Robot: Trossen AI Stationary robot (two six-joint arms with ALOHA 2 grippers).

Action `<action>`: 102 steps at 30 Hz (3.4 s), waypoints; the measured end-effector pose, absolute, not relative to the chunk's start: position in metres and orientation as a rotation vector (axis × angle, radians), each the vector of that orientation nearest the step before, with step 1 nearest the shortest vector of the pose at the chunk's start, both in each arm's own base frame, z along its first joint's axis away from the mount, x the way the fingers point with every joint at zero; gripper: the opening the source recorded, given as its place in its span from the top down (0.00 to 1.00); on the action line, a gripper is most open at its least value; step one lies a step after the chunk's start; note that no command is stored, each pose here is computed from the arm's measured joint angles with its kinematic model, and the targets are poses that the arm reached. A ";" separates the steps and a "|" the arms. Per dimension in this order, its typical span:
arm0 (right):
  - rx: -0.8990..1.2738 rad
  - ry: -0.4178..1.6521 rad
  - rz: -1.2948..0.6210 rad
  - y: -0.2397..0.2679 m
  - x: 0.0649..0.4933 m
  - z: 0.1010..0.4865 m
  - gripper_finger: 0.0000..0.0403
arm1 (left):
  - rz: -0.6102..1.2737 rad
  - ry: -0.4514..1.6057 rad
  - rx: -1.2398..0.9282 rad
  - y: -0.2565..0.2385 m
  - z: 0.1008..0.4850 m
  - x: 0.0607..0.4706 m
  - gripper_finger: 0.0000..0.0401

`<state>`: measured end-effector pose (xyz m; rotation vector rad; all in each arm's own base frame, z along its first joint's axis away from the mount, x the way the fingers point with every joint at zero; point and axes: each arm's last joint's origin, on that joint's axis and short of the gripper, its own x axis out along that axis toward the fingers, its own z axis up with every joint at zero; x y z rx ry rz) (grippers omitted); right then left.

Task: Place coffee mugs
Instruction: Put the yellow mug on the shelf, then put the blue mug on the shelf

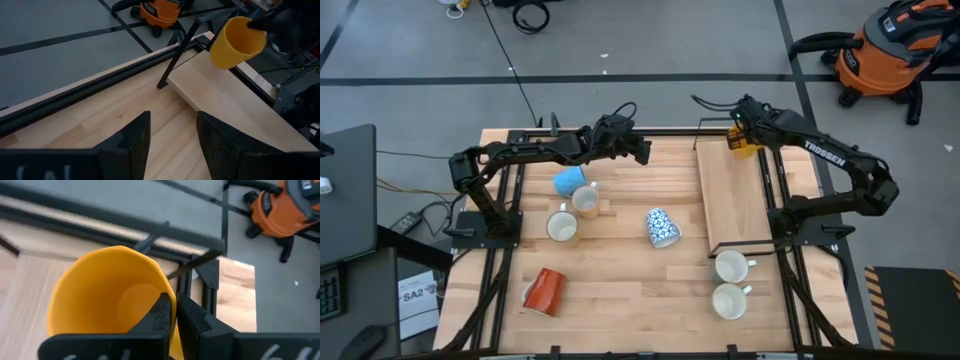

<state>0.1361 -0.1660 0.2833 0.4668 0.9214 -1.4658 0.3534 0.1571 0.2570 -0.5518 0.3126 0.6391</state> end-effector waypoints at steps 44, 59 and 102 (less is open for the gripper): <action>0.500 0.874 -1.481 -0.168 0.137 0.264 0.75 | 0.638 0.311 -0.552 0.157 0.257 0.353 0.58; 0.500 0.872 -1.482 -0.168 0.137 0.264 0.67 | 0.638 0.311 -0.552 0.157 0.257 0.353 0.58; 0.518 0.867 -1.135 -0.147 0.167 0.264 0.68 | 0.571 0.622 -0.290 0.138 0.261 0.331 0.58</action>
